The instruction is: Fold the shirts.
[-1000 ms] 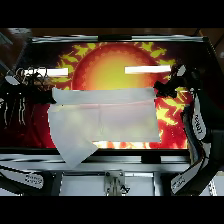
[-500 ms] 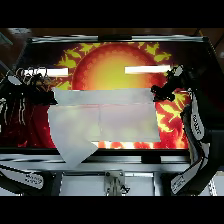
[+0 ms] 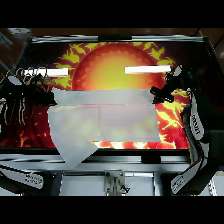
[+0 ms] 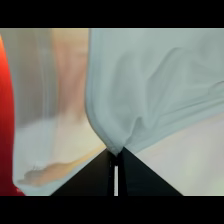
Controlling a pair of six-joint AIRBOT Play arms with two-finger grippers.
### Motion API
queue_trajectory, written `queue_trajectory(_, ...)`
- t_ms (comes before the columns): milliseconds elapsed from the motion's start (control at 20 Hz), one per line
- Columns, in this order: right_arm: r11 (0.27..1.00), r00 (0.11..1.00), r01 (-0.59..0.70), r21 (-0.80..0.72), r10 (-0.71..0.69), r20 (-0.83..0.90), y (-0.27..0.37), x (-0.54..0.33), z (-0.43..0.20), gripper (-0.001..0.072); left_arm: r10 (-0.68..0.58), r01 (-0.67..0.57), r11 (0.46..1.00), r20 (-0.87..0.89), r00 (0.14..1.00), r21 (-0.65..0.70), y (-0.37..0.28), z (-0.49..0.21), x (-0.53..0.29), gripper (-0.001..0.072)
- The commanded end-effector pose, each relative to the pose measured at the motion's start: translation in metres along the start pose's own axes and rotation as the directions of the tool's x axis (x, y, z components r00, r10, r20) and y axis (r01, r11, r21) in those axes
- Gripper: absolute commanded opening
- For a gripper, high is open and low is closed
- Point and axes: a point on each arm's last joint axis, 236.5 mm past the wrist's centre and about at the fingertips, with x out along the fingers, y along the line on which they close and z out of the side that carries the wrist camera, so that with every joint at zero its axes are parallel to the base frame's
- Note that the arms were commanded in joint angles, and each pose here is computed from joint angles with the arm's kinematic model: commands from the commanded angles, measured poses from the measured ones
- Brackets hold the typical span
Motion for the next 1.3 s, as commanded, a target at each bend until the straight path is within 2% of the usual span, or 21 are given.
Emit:
queue_trajectory(0,1.000,1.000,0.010,0.015,-0.009,-0.019,-0.003,0.002,-0.003,0.0053,0.009,-0.009,1.000,0.015,1.000,-0.001,0.004,0.004,-0.001,0.0028)
queue_trajectory(500,0.998,0.999,-0.018,0.059,0.020,-0.035,-0.002,0.012,-0.001,0.0055,-0.008,0.009,1.000,0.017,1.000,-0.012,0.000,0.006,0.008,0.0028)
queue_trajectory(600,0.998,0.999,-0.016,0.056,0.018,-0.041,-0.002,0.012,-0.003,0.0081,-0.010,0.010,1.000,0.012,1.000,-0.012,0.000,0.005,0.010,0.0029)
queue_trajectory(650,0.998,0.999,-0.018,0.056,0.020,-0.042,-0.003,0.011,-0.003,0.0260,-0.011,0.011,1.000,0.010,1.000,-0.012,0.000,0.005,0.010,0.0107)
queue_trajectory(700,0.999,0.998,-0.038,0.024,0.040,-0.046,-0.001,0.008,-0.004,0.0471,-0.016,0.016,1.000,-0.002,1.000,-0.010,-0.002,0.002,0.008,0.0334)
queue_trajectory(750,0.998,0.997,-0.057,0.010,0.057,-0.054,-0.001,0.003,-0.006,0.0471,-0.025,0.025,1.000,-0.022,0.999,-0.008,-0.004,-0.001,0.004,0.0432)
queue_trajectory(950,0.999,0.999,-0.041,0.000,0.041,-0.029,-0.030,-0.046,-0.014,0.0470,-0.045,0.046,0.999,-0.033,0.998,0.016,-0.022,0.002,-0.036,0.0432)
queue_trajectory(1100,0.993,0.993,0.118,-0.018,-0.117,0.028,-0.081,-0.100,-0.027,0.0471,-0.037,0.035,0.998,0.033,0.999,0.050,-0.041,0.007,-0.077,0.0432)
queue_trajectory(1250,0.963,0.964,0.261,-0.072,-0.256,0.073,-0.113,-0.144,-0.045,0.0496,-0.064,0.067,0.996,-0.061,0.996,0.054,-0.054,-0.032,-0.095,0.0432)
